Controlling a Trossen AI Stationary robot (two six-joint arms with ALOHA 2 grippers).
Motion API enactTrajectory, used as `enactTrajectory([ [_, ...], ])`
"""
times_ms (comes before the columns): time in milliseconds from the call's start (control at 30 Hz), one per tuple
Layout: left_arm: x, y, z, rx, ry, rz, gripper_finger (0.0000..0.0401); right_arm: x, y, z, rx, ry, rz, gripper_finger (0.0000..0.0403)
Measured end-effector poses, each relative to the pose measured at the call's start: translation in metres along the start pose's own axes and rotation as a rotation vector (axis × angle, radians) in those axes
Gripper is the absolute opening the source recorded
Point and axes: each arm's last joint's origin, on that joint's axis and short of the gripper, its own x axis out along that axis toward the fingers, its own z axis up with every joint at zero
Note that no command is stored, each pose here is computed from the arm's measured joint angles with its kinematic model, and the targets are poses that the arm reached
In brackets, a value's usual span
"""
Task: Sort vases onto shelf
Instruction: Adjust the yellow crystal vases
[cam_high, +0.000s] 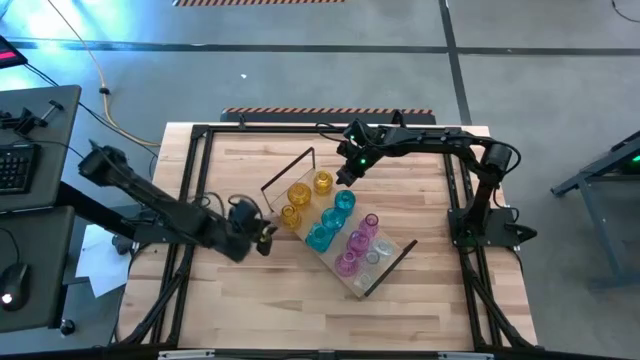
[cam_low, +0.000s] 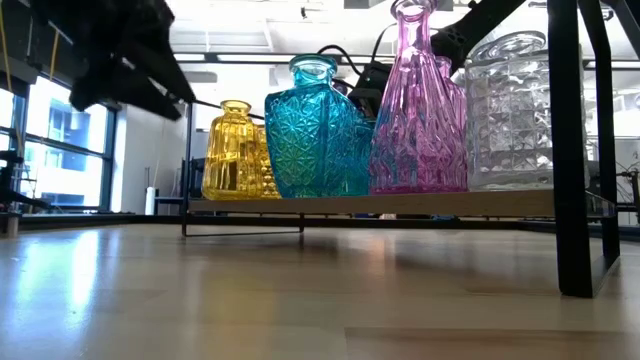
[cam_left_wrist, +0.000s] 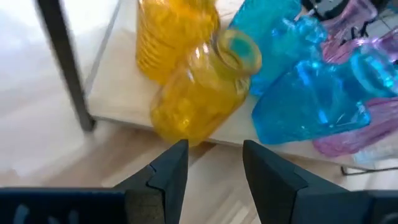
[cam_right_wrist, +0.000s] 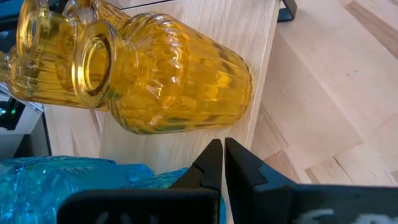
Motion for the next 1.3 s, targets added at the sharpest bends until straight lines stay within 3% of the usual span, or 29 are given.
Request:
enactTrajectory([
  [167, 0.025, -0.012, -0.03, -0.045, 0.011, 0.029, 0.0143, -0.001, -0.002, 0.0, 0.006, 0.0, -0.003, 0.0],
  [367, 0.043, -0.017, -0.047, -0.116, -0.012, 0.043, 0.0143, -0.001, -0.002, 0.0, 0.001, 0.007, -0.003, 0.0],
  [567, 0.055, -0.025, -0.046, -0.15, -0.051, 0.0, 0.0142, -0.001, -0.003, -0.001, -0.003, 0.016, -0.003, 0.0],
  [1300, 0.07, -0.017, -0.03, -0.124, -0.068, 0.061, 0.0142, -0.001, -0.003, -0.003, -0.018, 0.032, -0.008, 0.0],
])
